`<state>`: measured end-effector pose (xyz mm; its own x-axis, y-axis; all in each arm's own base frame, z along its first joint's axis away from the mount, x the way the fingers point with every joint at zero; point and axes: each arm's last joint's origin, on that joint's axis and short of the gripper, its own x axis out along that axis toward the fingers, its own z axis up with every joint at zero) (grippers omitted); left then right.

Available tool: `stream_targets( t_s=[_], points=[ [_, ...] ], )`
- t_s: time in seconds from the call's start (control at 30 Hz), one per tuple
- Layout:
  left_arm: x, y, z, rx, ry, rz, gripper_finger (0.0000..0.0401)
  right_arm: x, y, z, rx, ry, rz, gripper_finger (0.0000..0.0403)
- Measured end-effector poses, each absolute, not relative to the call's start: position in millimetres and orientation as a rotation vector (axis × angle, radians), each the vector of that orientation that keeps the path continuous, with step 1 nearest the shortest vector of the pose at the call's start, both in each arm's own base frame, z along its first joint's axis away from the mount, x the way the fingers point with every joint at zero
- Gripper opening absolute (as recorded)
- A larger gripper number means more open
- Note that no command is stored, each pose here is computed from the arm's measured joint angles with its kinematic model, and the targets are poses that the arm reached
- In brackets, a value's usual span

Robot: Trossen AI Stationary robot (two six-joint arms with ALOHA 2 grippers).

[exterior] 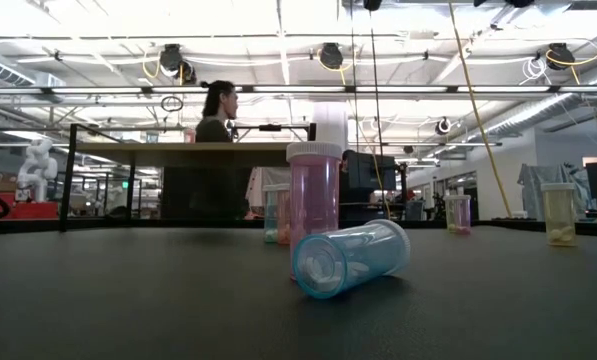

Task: Pick and place medicine bottles onto shelf by color
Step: Put the bottom yellow pill bottle on the shelf

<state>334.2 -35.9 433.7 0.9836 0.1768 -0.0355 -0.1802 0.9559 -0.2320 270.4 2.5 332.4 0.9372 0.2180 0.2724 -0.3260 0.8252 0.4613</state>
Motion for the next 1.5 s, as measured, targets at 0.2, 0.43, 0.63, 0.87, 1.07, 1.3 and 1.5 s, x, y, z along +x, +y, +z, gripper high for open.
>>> stream_targets(
  t_s=[0.2, 0.43, 0.63, 0.87, 1.07, 1.3, 1.5],
  points=[
    [335, -27, 434, -0.221, 0.012, 0.207, 0.0122, 278, -5, 337, 0.523, -0.16, 0.258, 0.0196],
    [336, -20, 434, -0.222, 0.009, 0.228, 0.0122, 282, -11, 344, 0.514, -0.139, 0.273, 0.0188],
    [336, -20, 434, -0.202, 0.01, 0.229, 0.0122, 281, -17, 344, 0.518, -0.14, 0.261, 0.0131],
    [336, -16, 430, -0.294, 0.04, 0.244, 0.0129, 281, -22, 339, 0.474, -0.09, 0.239, 0.0087],
    [334, 6, 412, -0.391, 0.228, 0.179, 0.0222, 283, -29, 324, 0.375, 0.016, 0.09, 0.0102],
    [333, 24, 409, -0.31, 0.304, -0.057, 0.0297, 283, -29, 316, 0.267, 0.094, 0.077, 0.0099],
    [332, 31, 404, -0.243, 0.344, -0.115, 0.0273, 282, -28, 314, 0.234, 0.117, 0.078, 0.0101]
  ],
)
